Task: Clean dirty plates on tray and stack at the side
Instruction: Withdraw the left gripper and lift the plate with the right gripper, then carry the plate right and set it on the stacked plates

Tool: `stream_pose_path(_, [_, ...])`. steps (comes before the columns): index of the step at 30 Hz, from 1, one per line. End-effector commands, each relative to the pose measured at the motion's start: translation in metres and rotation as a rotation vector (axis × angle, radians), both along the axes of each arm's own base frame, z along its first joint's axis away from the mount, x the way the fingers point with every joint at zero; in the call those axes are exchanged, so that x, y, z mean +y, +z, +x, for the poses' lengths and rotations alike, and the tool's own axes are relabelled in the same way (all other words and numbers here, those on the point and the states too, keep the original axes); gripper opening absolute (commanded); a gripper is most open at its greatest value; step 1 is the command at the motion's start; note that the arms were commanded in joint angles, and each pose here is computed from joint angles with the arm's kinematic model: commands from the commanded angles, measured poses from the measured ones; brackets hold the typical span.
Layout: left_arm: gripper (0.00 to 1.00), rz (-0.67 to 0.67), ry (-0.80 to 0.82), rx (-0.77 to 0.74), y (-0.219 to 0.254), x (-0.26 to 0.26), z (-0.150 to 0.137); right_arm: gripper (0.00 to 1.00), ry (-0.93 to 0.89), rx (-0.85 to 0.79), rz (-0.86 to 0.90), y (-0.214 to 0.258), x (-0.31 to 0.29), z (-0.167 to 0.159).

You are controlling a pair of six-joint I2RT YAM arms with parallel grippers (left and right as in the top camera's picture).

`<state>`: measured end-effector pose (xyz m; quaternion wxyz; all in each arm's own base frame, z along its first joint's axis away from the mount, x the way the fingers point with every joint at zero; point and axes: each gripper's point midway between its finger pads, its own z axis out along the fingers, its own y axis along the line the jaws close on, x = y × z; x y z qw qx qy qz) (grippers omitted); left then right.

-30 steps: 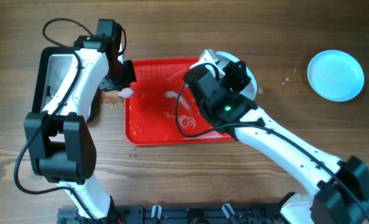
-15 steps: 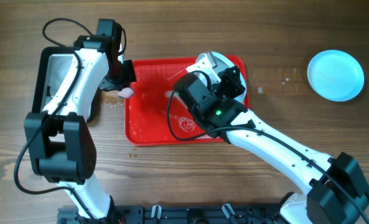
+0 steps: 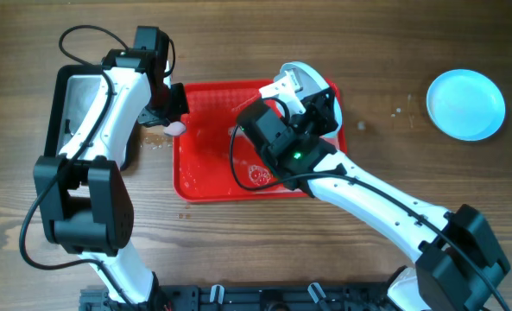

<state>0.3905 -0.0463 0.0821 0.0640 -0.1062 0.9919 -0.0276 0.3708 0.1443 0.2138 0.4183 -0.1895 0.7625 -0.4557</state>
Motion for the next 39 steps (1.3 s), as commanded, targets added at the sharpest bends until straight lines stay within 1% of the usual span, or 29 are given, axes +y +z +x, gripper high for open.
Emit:
stream_pose_path(1, [0.04,-0.003,0.019,-0.036,0.011,0.001,0.006,0.04,-0.05,-0.055,-0.084,0.014,-0.004,-0.004])
stream_pose_path(3, [0.04,-0.001,0.019,-0.04,0.012,0.001,0.007,0.04,0.041,0.02,-0.029,-0.007,0.013,-0.002])
stream_pose_path(4, [0.04,-0.001,0.019,-0.039,0.011,0.001,0.006,0.04,-0.028,-0.055,-0.07,0.008,0.003,-0.005])
stream_pose_path(5, [0.04,-0.001,0.019,-0.039,0.011,0.001,0.006,0.04,-0.045,-0.079,-0.071,0.013,0.001,-0.006])
stream_pose_path(7, [0.04,0.0,0.019,-0.04,0.012,0.001,0.007,0.04,0.025,-0.021,-0.029,-0.001,0.014,-0.004])
stream_pose_path(8, [0.04,0.0,0.019,-0.04,0.012,0.001,0.007,0.04,0.009,-0.038,-0.038,0.003,0.011,-0.004])
stream_pose_path(9, [0.04,0.0,0.019,-0.039,0.011,0.001,0.006,0.04,-0.029,-0.097,-0.035,0.014,0.007,-0.005])
stream_pose_path(11, [0.04,0.009,0.021,-0.041,0.011,0.003,0.007,0.04,0.059,-0.01,0.007,-0.004,0.022,-0.002])
stream_pose_path(13, [0.04,0.011,0.021,-0.04,0.011,0.003,0.006,0.04,0.036,-0.046,0.03,-0.001,0.02,-0.003])
stream_pose_path(15, [0.04,0.015,0.021,-0.041,0.011,0.004,0.007,0.04,0.079,0.0,0.091,-0.014,0.028,-0.002])
stream_pose_path(16, [0.04,0.015,0.022,-0.042,0.011,0.004,0.007,0.04,0.116,0.044,0.185,-0.028,0.037,-0.003])
stream_pose_path(17, [0.04,0.014,0.021,-0.041,0.011,0.004,0.007,0.04,0.177,0.142,0.266,-0.049,0.05,-0.006])
stream_pose_path(18, [0.04,0.014,0.021,-0.04,0.011,0.004,0.006,0.04,0.201,0.196,0.33,-0.06,0.058,-0.01])
stream_pose_path(19, [0.04,0.015,0.021,-0.038,0.011,0.004,0.006,0.04,0.223,0.292,0.463,-0.08,0.07,-0.019])
stream_pose_path(20, [0.04,0.015,0.021,-0.037,0.011,0.004,0.006,0.04,0.209,0.348,0.579,-0.093,0.076,-0.025])
stream_pose_path(23, [0.04,0.015,0.021,-0.037,0.011,0.004,0.006,0.04,0.127,0.407,0.78,-0.107,0.07,-0.022])
stream_pose_path(25, [0.04,0.015,0.021,-0.038,0.011,0.004,0.006,0.04,0.054,0.485,0.985,-0.115,0.056,-0.014])
stream_pose_path(27, [0.04,0.015,0.021,-0.038,0.011,0.004,0.006,0.04,0.014,0.525,1.154,-0.112,0.037,-0.003])
stream_pose_path(31, [0.04,0.015,0.021,-0.038,0.011,0.004,0.006,0.04,-0.091,0.502,1.398,-0.103,-0.017,0.02])
stream_pose_path(33, [0.04,0.014,0.021,-0.037,0.011,0.004,0.006,0.04,-0.177,0.443,1.474,-0.101,-0.054,0.03])
stream_pose_path(35, [0.04,0.014,0.021,-0.038,0.011,0.004,0.006,0.04,-0.313,0.336,1.578,-0.099,-0.108,0.038])
stream_pose_path(37, [0.04,0.014,0.021,-0.038,0.011,0.004,0.006,0.04,-0.416,0.235,1.652,-0.097,-0.15,0.042])
stream_pose_path(39, [0.04,0.011,0.02,-0.037,0.011,0.003,0.006,0.04,-0.518,0.099,1.704,-0.093,-0.202,0.043])
